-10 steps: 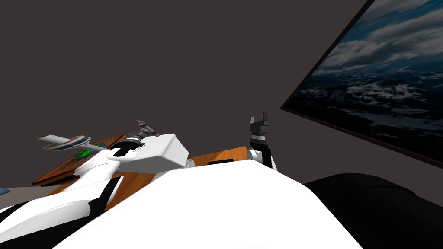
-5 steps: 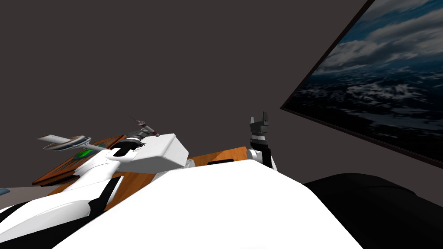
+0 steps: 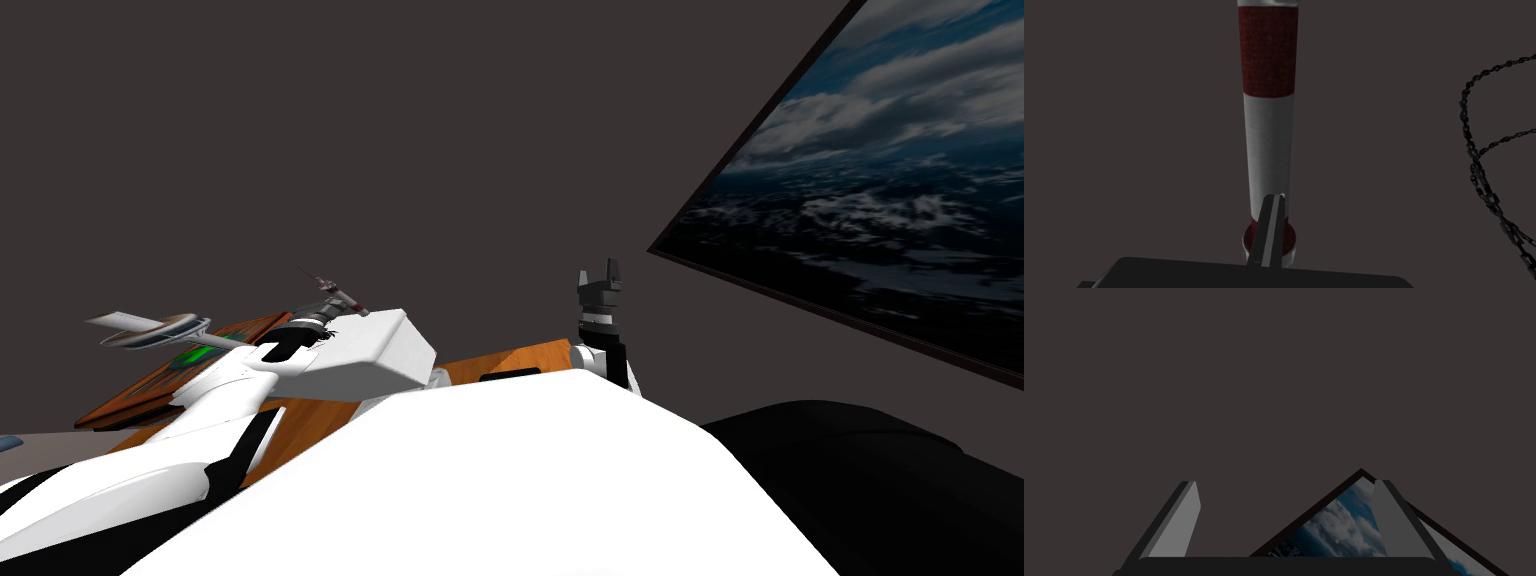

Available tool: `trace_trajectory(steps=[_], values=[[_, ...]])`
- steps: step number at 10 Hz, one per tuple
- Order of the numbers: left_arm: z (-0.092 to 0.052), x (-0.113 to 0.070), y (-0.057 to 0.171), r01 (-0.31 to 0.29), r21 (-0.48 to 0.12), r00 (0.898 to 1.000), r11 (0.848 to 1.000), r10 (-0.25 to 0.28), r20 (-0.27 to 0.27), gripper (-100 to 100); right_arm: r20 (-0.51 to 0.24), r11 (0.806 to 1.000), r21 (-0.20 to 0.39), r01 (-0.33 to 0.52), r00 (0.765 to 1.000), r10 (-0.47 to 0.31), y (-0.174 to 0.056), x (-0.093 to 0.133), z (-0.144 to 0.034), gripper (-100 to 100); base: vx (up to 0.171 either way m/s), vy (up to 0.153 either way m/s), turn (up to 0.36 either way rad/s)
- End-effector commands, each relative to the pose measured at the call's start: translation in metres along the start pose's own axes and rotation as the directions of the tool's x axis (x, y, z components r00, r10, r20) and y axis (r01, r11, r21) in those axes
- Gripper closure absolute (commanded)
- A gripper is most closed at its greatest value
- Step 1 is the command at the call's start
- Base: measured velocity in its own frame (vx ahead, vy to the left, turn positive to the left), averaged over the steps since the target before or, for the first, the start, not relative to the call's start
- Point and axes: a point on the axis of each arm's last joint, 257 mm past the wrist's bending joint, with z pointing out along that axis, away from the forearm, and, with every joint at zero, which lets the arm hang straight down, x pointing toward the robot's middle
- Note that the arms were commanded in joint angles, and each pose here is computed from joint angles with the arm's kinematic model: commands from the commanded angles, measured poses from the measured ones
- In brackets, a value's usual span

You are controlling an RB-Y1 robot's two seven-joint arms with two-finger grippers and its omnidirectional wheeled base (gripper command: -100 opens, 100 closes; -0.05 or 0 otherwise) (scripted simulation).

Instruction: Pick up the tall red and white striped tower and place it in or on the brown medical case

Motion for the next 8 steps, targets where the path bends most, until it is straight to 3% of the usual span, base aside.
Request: trace_trajectory(steps=[1,2,4,5,6,7,8], values=[[0.0,0.0,0.0,0.0,0.0,1.0,1.0,0.0,0.0,100,0.0,1.0,0.0,0.0,1.0,0.0,0.0,0.0,0.0,0,0.0,0.0,0.0],[0.0,0.0,0.0,0.0,0.0,1.0,1.0,0.0,0.0,100,0.0,1.0,0.0,0.0,1.0,0.0,0.0,0.0,0.0,0,0.0,0.0,0.0],[0.0,0.0,0.0,0.0,0.0,1.0,1.0,0.0,0.0,-100,0.0,1.0,0.0,0.0,1.0,0.0,0.0,0.0,0.0,0,0.0,0.0,0.0],[0.0,0.0,0.0,0.0,0.0,1.0,1.0,0.0,0.0,0,0.0,1.0,0.0,0.0,1.0,0.0,0.0,0.0,0.0,0,0.0,0.0,0.0],[0.006,-0.014,0.005,0.001,-0.024,1.0,1.0,0.0,0.014,-100,0.0,1.0,0.0,0.0,1.0,0.0,0.0,0.0,0.0,0,-0.028,0.037,-0.161],[0.003,-0.007,0.0,0.0,-0.01,1.0,1.0,0.0,0.008,-100,0.0,1.0,0.0,0.0,1.0,0.0,0.0,0.0,0.0,0,-0.018,0.029,-0.055],[0.004,-0.007,0.001,0.0,-0.014,1.0,1.0,0.0,0.009,100,0.0,1.0,0.0,0.0,1.0,0.0,0.0,0.0,0.0,0,0.0,0.0,0.0]])
